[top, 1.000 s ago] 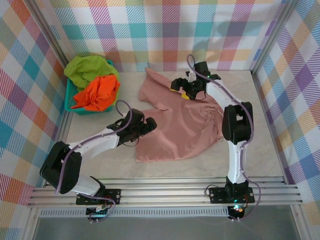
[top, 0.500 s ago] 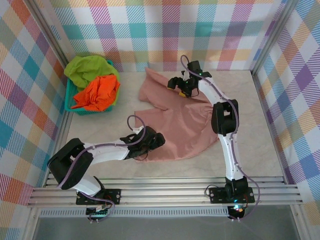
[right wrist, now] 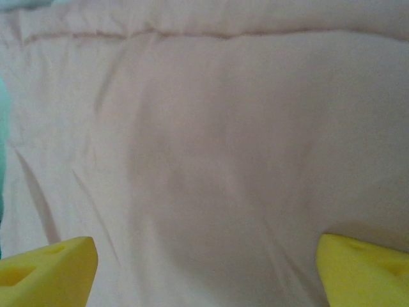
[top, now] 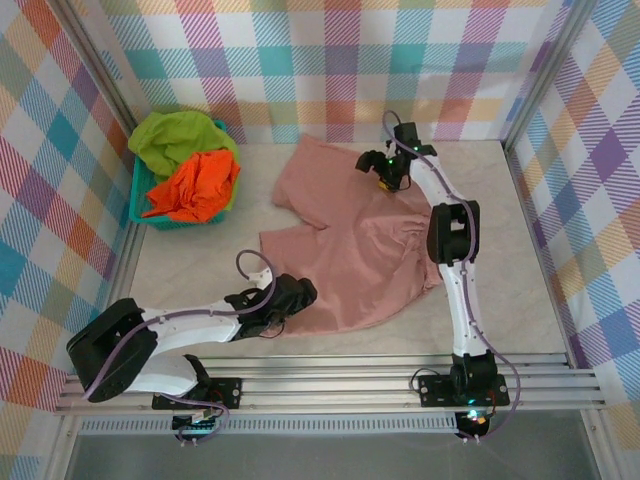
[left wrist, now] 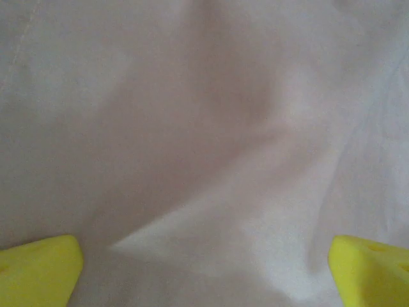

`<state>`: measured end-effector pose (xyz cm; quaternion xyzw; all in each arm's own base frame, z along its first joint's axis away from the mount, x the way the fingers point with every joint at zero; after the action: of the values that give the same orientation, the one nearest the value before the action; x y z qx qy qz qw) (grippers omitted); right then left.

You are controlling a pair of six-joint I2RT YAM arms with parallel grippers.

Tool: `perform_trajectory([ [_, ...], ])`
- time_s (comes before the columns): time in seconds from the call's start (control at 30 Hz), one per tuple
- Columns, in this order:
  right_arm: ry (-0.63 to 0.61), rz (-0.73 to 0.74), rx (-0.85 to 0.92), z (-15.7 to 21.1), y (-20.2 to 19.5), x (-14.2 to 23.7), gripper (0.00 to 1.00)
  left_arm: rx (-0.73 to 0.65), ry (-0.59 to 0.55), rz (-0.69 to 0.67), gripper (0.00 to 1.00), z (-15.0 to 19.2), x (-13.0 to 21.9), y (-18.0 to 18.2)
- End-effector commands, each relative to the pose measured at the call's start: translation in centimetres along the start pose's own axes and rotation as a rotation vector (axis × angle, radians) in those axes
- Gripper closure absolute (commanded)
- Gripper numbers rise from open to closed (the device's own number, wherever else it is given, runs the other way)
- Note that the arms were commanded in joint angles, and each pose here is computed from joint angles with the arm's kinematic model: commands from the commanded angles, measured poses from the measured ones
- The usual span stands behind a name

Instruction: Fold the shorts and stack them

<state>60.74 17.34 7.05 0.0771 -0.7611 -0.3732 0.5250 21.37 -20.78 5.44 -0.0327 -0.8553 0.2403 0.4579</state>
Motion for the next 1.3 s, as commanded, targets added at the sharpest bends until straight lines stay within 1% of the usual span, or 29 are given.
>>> perform_trajectory([
  [0.0, -0.051, 0.001, -0.044, -1.9, -0.5, 0.3, 0.12, -0.024, 0.090, -0.212, 0.00, 3.3, 0.3, 6.4],
  [0.1, -0.053, -0.017, -0.071, -2.6, -1.0, 0.6, 0.12, -0.011, 0.082, -0.218, 0.00, 3.4, 0.9, 7.2],
  [0.2, -0.031, -0.079, -0.044, -2.7, 0.6, 1.9, 0.10, 0.004, 0.041, -0.163, 0.00, 2.4, 1.8, 6.4],
  [0.3, -0.014, -0.140, 0.009, -2.0, 3.6, 4.9, 0.09, 0.020, -0.035, -0.103, 0.00, 0.2, 3.9, 5.0],
  [0.37, -0.013, -0.164, 0.048, -1.1, 5.4, 7.9, 0.08, 0.023, -0.089, -0.076, 0.00, -1.5, 5.9, 4.1],
  [0.43, -0.032, -0.177, 0.069, 0.1, 6.3, 10.8, 0.08, 0.032, -0.128, -0.069, 0.00, -2.9, 8.0, 3.9],
  [0.5, -0.077, -0.193, 0.077, 1.4, 6.6, 13.7, 0.08, 0.060, -0.146, -0.072, 0.00, -3.6, 9.7, 4.3],
  [0.53, -0.094, -0.187, 0.067, 2.4, 6.2, 14.7, 0.09, 0.082, -0.144, -0.087, 0.00, -3.8, 10.5, 4.9],
  [0.6, -0.130, -0.194, 0.052, 4.3, 5.3, 16.7, 0.11, 0.124, -0.125, -0.118, 0.03, -3.4, 11.5, 6.2],
  [0.7, -0.142, -0.153, 0.006, 7.4, 3.0, 18.6, 0.13, 0.180, -0.056, -0.155, 0.04, -1.9, 11.7, 7.9],
  [0.8, -0.100, -0.106, -0.038, 10.6, 0.2, 19.5, 0.15, 0.239, 0.011, -0.161, 0.08, -0.2, 11.2, 8.8],
  [0.93, -0.055, -0.081, -0.067, 14.7, -2.7, 20.2, 0.16, 0.300, 0.055, -0.158, 0.16, 1.0, 10.4, 9.0],
  [1.13, -0.064, -0.046, -0.090, 18.5, -5.8, 21.9, 0.19, 0.352, 0.131, -0.201, 0.33, 2.7, 9.0, 9.1],
  [1.27, -0.081, -0.029, -0.104, 19.9, -7.0, 23.0, 0.22, 0.344, 0.158, -0.254, 0.38, 3.3, 8.4, 9.5],
])
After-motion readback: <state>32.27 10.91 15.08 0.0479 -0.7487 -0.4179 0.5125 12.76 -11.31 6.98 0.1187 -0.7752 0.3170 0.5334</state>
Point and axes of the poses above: each hand's point on the last joint's axis, 136 mm out from that joint toward the fingers, its own x axis back along the fingers, its own y axis along the line the jaws close on, z = x × y, the point moved 2 cm from there along x, back along the fingers, and after that the axes turned 10 degrees about -x, right-handed, at the moved point
